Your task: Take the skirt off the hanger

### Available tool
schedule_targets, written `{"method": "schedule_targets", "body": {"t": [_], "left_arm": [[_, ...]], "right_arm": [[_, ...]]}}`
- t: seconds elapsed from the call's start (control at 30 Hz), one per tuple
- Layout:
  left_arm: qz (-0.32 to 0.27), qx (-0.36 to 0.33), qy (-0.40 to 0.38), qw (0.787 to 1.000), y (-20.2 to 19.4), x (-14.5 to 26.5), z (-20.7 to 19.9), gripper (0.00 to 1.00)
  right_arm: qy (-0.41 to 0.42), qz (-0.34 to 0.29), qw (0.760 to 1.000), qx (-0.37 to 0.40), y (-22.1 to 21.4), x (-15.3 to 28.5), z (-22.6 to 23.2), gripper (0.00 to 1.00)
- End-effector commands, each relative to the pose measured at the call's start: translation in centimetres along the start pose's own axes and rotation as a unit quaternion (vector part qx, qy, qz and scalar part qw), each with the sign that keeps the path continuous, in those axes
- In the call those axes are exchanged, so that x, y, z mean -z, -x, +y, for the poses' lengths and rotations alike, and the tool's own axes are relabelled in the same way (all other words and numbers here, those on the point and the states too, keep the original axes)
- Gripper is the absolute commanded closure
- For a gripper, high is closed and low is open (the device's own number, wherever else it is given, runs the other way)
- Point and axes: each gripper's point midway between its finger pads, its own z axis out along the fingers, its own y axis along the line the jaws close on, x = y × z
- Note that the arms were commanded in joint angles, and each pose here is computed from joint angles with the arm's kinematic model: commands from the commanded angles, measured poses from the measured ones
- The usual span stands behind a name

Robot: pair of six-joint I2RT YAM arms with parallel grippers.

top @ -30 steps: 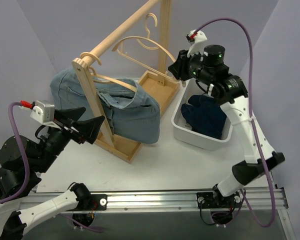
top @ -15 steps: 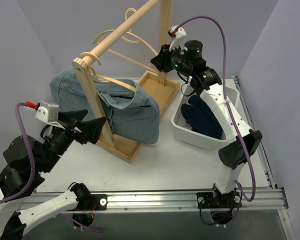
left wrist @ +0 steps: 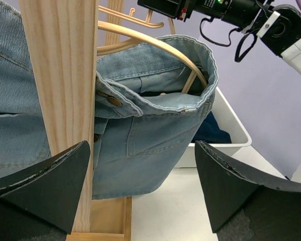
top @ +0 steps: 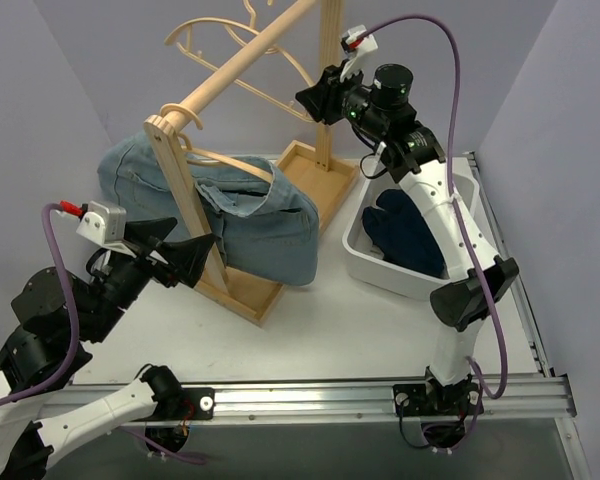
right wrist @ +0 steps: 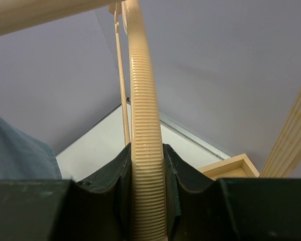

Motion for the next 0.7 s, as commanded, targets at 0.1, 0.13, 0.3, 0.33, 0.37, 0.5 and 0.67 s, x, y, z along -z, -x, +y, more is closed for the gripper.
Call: {"method": "schedule_targets", "body": {"t": [0.1, 0.13, 0.3, 0.33, 0.37, 0.5, 0.67], "left_arm": [[-0.019, -0.015, -0.010, 1.000, 2.0, 0.0, -0.6, 0.06], [-0.018, -0.015, -0.012, 1.000, 2.1, -0.1, -0.6, 0.06], [-0.019, -0.017, -0.013, 1.000, 2.2, 0.0, -0.7, 0.06], [-0.020, -0.016, -0.012, 1.000, 2.3, 0.1, -0.6, 0.06], [-0.020, -0.016, -0.012, 1.000, 2.3, 0.0, -0.7, 0.06], [-0.018, -0.019, -0.012, 1.000, 2.4, -0.3, -0.8, 0.06], [-0.013, -0.016, -0.017, 1.000, 2.3, -0.8, -1.2, 0.06]], "right_arm": [[0.006, -0.065, 0.998, 0.025, 5.4, 3.2, 1.0, 1.00], [0.003, -0.068, 0.997, 0.027, 5.7, 3.6, 1.0, 1.00], [-0.004, -0.072, 0.997, 0.026, 5.5, 5.3, 0.8, 1.00], [-0.007, -0.070, 0.997, 0.026, 5.4, 5.6, 0.6, 1.00], [-0.009, -0.071, 0.997, 0.026, 5.4, 5.9, 0.5, 1.00], [-0.015, -0.066, 0.997, 0.025, 4.9, 7.0, 0.3, 1.00], [-0.025, -0.044, 0.999, 0.017, 2.9, 7.5, -0.6, 1.00]]}}
